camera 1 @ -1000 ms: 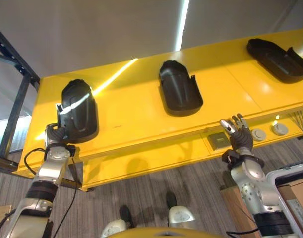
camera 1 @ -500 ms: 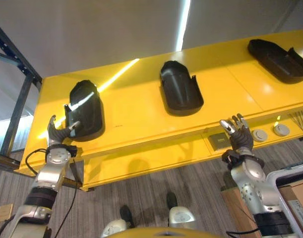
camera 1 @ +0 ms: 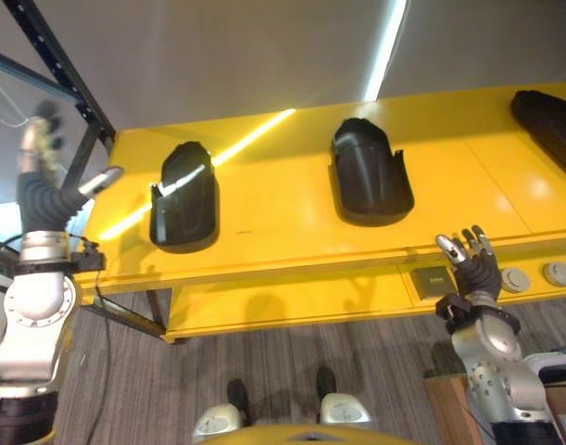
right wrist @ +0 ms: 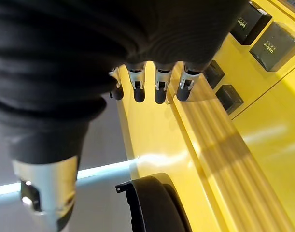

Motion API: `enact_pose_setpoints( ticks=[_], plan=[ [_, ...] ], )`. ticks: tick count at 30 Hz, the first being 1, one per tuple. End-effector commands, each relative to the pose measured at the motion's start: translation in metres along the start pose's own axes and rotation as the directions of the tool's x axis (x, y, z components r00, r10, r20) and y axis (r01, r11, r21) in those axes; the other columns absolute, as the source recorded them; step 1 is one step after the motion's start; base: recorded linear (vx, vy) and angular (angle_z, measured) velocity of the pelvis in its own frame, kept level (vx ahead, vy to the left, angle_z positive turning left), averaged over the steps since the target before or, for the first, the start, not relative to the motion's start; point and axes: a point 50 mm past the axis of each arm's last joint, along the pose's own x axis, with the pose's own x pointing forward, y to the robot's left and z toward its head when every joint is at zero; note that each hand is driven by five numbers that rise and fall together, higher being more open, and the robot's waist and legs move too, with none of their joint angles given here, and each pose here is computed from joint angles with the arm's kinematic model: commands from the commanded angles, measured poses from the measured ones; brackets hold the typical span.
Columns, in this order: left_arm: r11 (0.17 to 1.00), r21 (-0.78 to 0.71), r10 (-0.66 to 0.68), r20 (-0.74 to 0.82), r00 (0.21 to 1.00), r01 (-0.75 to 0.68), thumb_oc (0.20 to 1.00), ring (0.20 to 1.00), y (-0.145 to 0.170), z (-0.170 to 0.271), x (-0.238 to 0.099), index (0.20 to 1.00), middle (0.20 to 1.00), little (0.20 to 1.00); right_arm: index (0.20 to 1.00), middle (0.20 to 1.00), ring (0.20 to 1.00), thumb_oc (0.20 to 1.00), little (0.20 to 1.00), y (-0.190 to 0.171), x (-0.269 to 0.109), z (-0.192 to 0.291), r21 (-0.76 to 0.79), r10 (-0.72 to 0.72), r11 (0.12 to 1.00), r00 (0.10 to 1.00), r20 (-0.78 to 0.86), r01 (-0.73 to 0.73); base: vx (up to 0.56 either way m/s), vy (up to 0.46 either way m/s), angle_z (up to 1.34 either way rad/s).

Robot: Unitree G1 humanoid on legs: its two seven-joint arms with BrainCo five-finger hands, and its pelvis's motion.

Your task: Move parts from the plastic box to the shelf.

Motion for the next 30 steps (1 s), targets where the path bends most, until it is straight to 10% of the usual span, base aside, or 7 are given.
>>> enact_pose_setpoints(
  ticks=[1,10,30],
  plan=[
    [0.952,-0.109,-0.284,0.033,0.958,0.286,0.200,0.200,-0.018,0.002,0.004,0.200,0.200,0.200,1.000,1.000,1.000,1.000,1.000,0.023,0.002,0.031,0.035,0.073,0.996,0.983,0.171,-0.080,0.00,0.000,0.00],
    [0.742,-0.446,-0.594,-0.092,0.799,0.500,0.200,0.200,-0.082,-0.033,-0.034,0.200,0.200,0.200,1.000,1.000,1.000,1.000,1.000,0.021,0.000,0.025,0.030,0.064,0.997,0.984,0.164,-0.070,0.00,-0.001,0.00],
    [0.910,-0.382,-0.306,-0.360,0.881,0.160,0.200,0.200,-0.068,-0.092,-0.046,0.200,0.200,0.200,1.000,1.000,1.000,1.000,1.000,0.018,0.003,0.012,0.013,0.062,0.998,0.990,0.128,-0.065,0.00,0.001,0.00]
  ],
)
